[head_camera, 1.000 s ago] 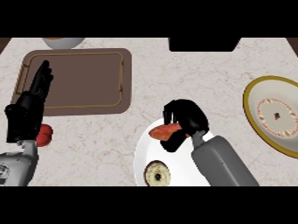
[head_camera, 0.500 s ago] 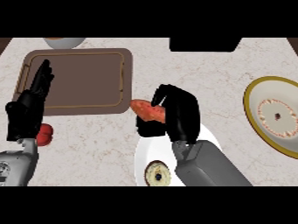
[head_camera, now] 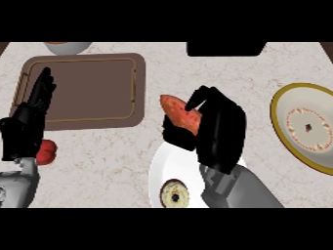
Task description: Pick the sweet potato from the plate and place it in the bowl
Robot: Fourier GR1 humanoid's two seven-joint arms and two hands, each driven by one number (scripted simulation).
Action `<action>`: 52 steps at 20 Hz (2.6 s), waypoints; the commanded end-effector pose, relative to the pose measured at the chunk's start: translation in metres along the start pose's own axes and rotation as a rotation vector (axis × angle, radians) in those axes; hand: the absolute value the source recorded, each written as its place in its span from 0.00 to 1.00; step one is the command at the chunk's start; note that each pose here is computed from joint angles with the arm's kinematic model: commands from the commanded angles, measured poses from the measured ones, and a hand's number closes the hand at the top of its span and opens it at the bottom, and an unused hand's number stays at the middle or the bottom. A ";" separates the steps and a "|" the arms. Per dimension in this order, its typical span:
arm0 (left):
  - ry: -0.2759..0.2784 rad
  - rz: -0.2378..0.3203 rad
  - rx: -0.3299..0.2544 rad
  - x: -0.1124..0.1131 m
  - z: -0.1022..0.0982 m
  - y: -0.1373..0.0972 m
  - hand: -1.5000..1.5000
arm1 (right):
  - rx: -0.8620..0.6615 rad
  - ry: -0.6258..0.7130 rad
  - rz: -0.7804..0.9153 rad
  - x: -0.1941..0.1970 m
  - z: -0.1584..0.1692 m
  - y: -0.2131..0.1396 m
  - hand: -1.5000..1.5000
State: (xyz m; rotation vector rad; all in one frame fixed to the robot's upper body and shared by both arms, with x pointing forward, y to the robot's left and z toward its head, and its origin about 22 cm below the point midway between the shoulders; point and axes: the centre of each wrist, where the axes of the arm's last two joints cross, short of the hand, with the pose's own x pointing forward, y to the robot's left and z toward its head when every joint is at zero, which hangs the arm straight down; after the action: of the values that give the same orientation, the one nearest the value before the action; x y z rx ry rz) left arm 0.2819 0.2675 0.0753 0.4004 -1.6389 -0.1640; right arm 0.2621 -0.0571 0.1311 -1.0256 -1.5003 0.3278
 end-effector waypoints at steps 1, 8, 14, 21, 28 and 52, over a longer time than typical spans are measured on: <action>0.000 0.007 0.015 -0.008 0.012 0.004 0.50 | -0.104 0.174 -0.042 -0.013 -0.009 -0.023 1.00; -0.014 0.017 0.002 0.002 -0.005 0.010 0.50 | -0.271 0.178 -0.039 -0.082 -0.064 -0.071 1.00; 0.005 0.005 0.009 -0.001 -0.002 0.000 0.50 | -0.359 0.187 0.033 -0.138 -0.105 -0.087 1.00; -0.014 0.001 -0.003 0.006 0.003 -0.012 0.50 | -0.406 0.247 0.278 -0.231 -0.126 -0.119 1.00; -0.012 0.004 -0.030 0.002 0.003 0.000 0.50 | -0.413 0.315 0.314 -0.300 -0.157 -0.106 1.00; -0.002 -0.007 0.021 -0.001 -0.004 0.011 0.50 | -0.365 0.250 -0.308 -0.358 -0.140 -0.153 0.00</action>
State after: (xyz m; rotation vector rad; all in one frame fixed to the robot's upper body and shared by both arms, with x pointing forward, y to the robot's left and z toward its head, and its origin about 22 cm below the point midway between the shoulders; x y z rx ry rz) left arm 0.2843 0.2700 0.0749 0.4043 -1.6447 -0.1659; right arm 0.3046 -0.4537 0.0300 -1.1143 -1.4542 -0.2467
